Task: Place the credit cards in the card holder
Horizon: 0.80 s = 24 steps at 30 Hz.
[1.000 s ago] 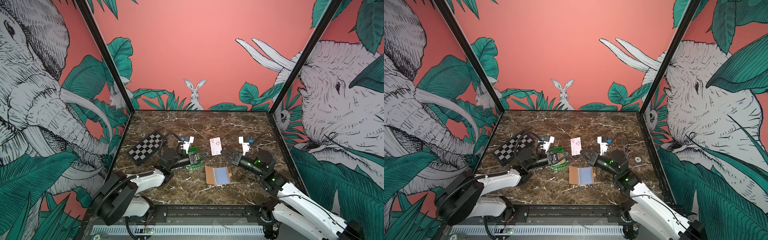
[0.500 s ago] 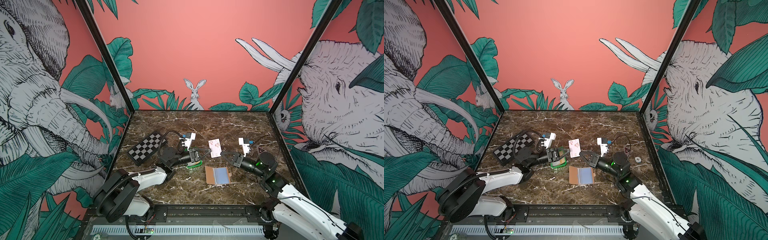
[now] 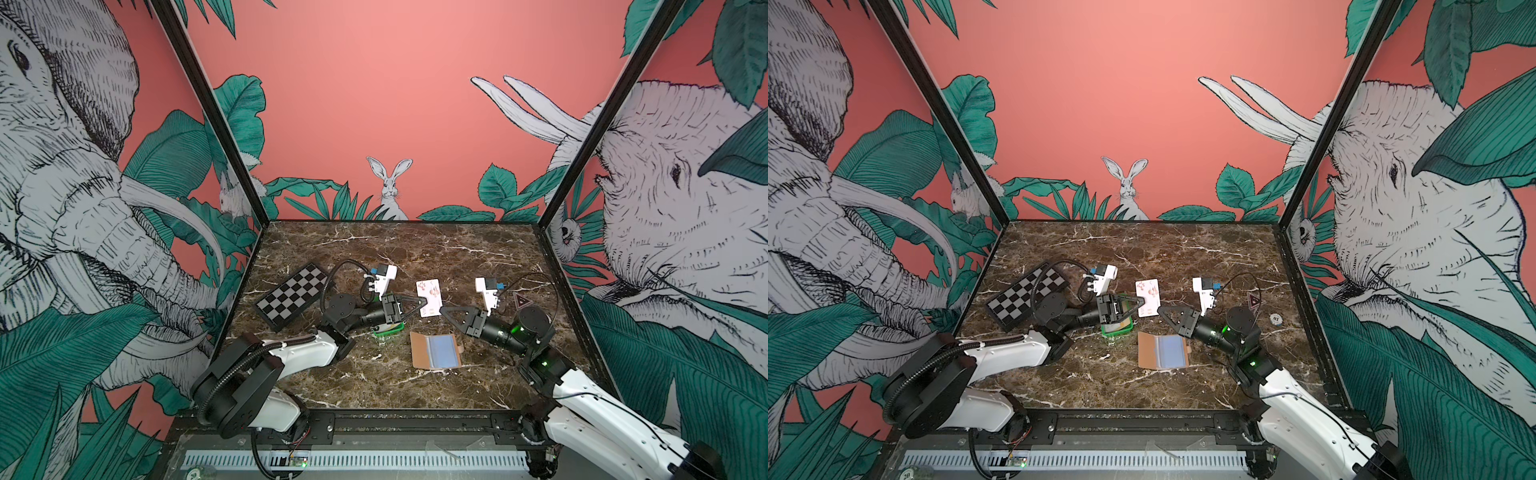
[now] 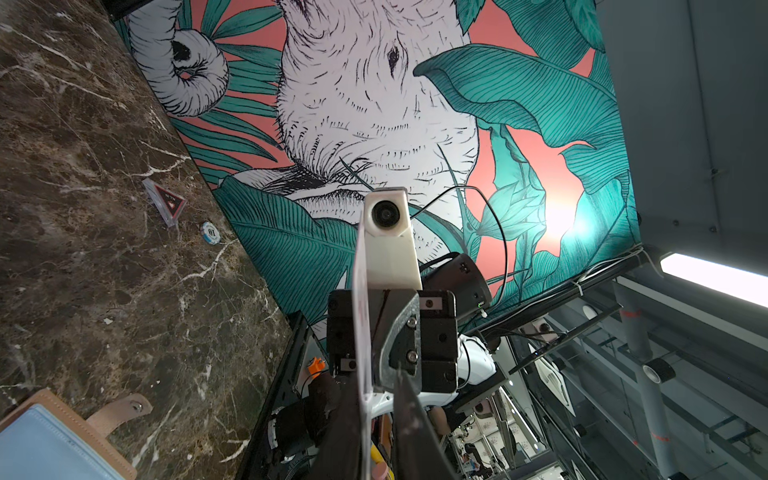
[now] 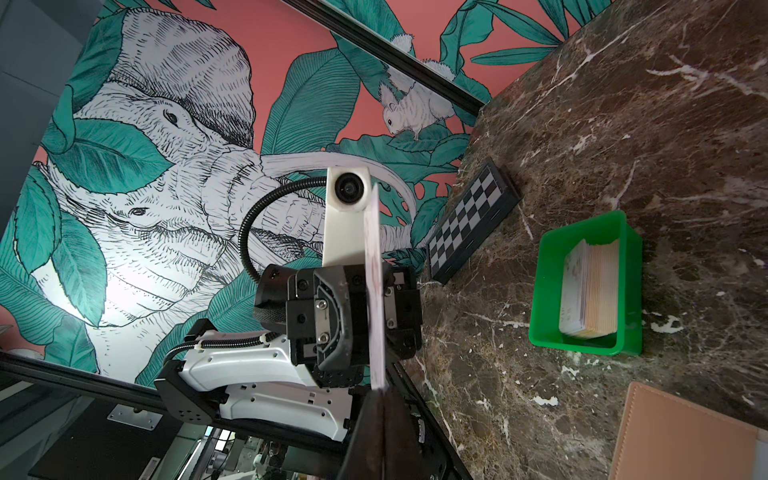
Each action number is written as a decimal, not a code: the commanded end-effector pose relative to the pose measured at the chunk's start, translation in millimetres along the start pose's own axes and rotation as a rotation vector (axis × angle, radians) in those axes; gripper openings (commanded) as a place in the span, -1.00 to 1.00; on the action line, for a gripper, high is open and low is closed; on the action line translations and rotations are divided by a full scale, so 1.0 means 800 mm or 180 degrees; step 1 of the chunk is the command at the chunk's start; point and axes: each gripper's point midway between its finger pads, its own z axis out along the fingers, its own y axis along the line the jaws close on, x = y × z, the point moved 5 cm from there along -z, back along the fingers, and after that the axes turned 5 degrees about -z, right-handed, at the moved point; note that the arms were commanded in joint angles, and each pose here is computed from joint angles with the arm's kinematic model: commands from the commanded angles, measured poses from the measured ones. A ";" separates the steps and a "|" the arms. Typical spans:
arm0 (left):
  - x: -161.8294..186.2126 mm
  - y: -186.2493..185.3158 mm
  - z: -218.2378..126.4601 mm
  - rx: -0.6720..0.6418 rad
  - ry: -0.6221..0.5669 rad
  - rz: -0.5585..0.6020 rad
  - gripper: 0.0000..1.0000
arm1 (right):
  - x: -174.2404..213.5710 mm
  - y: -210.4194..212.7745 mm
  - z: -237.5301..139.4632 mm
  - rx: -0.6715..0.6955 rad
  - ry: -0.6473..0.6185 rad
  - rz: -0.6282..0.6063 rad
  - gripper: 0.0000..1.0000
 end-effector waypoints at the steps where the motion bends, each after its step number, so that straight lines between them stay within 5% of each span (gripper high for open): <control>1: -0.006 -0.023 0.006 0.0206 -0.0011 0.0112 -0.76 | -0.004 0.011 -0.001 -0.0159 -0.0046 -0.0106 -1.00; 12: -0.006 -0.013 0.007 0.0062 -0.0008 0.0098 -1.00 | -0.002 0.003 -0.004 -0.0046 -0.0098 -0.0105 -0.98; 24: 0.011 0.036 -0.009 -0.0762 0.0104 0.0163 -1.00 | 0.018 -0.040 -0.018 0.0719 0.0115 -0.0219 -0.24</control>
